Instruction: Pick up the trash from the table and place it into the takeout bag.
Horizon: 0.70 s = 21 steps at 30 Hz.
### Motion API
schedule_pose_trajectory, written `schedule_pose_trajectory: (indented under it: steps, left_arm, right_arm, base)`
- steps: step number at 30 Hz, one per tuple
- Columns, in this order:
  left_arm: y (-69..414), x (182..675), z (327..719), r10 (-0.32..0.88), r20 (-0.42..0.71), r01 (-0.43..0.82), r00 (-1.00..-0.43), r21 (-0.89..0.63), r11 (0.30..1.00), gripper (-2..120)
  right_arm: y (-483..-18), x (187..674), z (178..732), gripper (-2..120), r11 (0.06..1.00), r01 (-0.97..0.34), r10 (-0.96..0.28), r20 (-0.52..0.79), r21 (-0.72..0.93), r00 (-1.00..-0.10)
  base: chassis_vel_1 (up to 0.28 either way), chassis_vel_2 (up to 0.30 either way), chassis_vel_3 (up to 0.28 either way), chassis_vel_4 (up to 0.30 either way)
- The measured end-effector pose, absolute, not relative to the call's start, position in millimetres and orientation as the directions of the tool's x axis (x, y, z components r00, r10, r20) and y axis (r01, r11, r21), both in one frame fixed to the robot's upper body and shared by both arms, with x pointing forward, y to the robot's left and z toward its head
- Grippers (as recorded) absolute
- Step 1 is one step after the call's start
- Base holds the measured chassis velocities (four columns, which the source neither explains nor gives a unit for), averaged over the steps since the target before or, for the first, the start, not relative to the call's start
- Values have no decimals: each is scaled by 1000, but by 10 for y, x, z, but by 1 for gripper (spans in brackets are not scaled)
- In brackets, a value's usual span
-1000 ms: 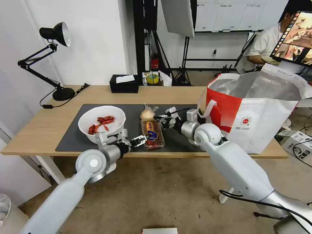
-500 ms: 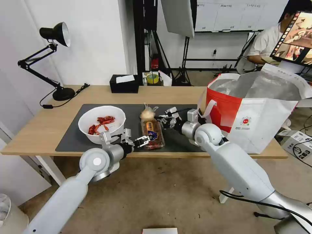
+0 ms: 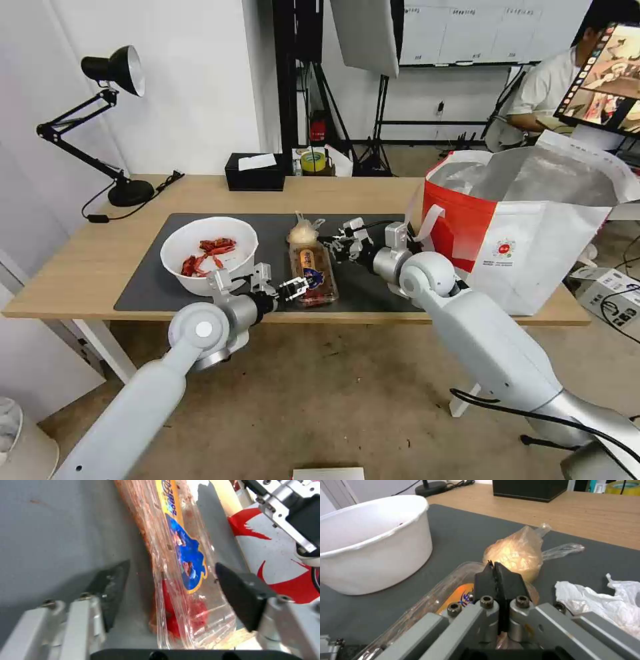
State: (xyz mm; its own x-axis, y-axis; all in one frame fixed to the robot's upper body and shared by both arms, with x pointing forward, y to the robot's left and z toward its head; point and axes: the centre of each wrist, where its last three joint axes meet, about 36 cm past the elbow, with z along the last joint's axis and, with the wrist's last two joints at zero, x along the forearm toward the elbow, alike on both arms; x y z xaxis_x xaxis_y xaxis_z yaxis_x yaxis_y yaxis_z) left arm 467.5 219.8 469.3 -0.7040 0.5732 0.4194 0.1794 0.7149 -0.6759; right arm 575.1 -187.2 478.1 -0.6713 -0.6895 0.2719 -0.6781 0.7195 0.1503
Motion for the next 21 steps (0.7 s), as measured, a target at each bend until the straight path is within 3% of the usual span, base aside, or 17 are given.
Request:
schedule_pose_trajectory:
  steps: [6,9,10,11,14,17,21]
  left_arm:
    - [2199,4668,4699,570,418,179,-708,-674,717,39]
    - [2199,4667,4700,569,418,179,-708,-673,717,37]
    - [2200,4667,4704,567,417,180,-710,-672,718,26]
    - [2200,4667,4704,567,417,180,-710,-672,718,26]
    - [2200,4668,4708,561,411,177,-719,-672,719,9]
    - [2196,4663,4714,556,407,178,-725,-669,721,1]
    - [2161,4647,4712,554,399,177,-731,-673,718,0]
  right_arm:
    - [-1867,5745,4785,0,720,-677,-689,271,150,-672]
    - [-1867,5744,4784,0,720,-677,-689,271,150,-672]
    - [-1870,5741,4784,0,720,-677,-688,271,149,-673]
    - [-1870,5741,4784,0,720,-677,-688,271,149,-673]
    - [-1878,5733,4787,0,721,-677,-688,271,149,-673]
    - [-1886,5725,4789,0,723,-674,-686,271,150,-675]
    - [-1887,5713,4812,0,726,-669,-684,263,160,-680]
  base:
    - [0,0,0,0]
    - [0,0,0,0]
    - [0,0,0,0]
    - [0,0,0,0]
    - [0,0,0,0]
    - [0,0,0,0]
    - [0,0,0,0]
